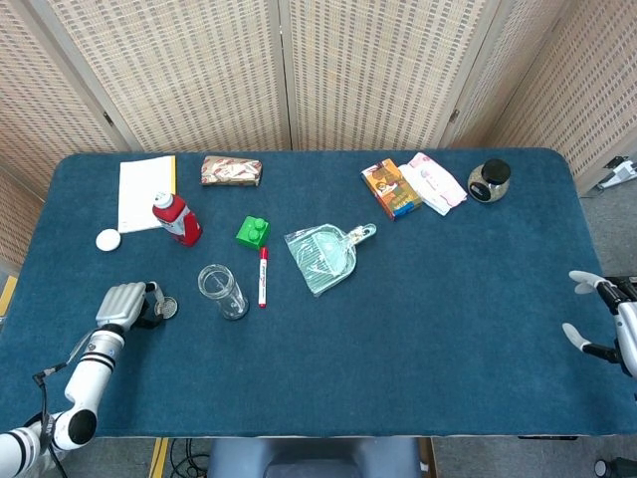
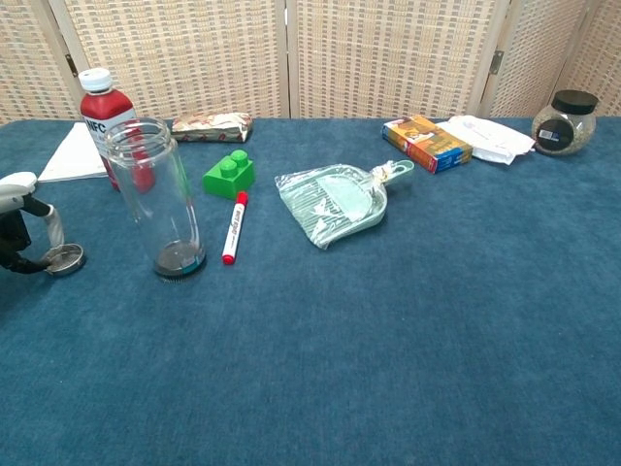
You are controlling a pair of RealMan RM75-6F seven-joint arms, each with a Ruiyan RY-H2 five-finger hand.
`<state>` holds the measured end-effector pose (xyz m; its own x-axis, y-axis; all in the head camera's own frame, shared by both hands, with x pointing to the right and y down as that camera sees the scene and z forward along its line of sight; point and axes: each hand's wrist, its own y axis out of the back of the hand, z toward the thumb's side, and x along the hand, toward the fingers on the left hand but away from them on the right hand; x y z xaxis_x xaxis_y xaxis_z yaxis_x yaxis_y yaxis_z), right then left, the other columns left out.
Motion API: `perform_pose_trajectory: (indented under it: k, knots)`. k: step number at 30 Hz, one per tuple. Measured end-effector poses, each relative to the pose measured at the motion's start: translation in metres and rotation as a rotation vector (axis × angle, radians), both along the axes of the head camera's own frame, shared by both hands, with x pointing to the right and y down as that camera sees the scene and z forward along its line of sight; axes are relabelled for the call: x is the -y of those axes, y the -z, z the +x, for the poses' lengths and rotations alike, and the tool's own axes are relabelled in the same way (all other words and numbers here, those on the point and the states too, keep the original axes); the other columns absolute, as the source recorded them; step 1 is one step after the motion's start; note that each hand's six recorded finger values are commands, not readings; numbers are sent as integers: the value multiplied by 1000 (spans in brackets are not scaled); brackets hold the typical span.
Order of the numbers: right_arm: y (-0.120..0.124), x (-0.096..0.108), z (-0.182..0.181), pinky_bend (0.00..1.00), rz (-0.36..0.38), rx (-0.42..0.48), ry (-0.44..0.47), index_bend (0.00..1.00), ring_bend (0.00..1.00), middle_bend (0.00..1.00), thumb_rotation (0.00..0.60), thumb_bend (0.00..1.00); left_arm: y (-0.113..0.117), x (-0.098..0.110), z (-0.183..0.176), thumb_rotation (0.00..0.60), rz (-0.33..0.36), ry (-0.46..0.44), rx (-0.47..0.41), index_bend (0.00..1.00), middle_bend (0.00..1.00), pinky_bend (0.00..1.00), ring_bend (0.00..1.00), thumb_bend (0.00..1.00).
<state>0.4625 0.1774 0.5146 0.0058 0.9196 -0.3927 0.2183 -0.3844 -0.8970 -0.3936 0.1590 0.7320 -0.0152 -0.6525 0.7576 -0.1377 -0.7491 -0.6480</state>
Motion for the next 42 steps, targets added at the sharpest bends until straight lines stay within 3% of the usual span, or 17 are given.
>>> perform_pose_trajectory:
  k: [10, 27, 33, 42]
  knots:
    - [1, -2, 2, 334, -1, -4, -8, 262, 242, 377, 600, 216, -9, 4, 0, 600, 9, 28, -1, 570, 978, 1000, 996, 335]
    - [0, -3, 4, 334, -5, -6, -13, 262, 241, 377, 600, 215, -9, 7, -2, 600, 36, 26, 3, 678, 987, 1000, 1000, 548]
    - [2, -3, 4, 334, -2, -6, -14, 262, 242, 377, 600, 215, 4, 12, -4, 600, 66, 19, -6, 692, 988, 1000, 1000, 565]
    - [1, -2, 2, 334, -2, -2, -7, 262, 242, 377, 600, 215, 42, 30, -10, 600, 142, 17, -49, 692, 988, 1000, 1000, 565]
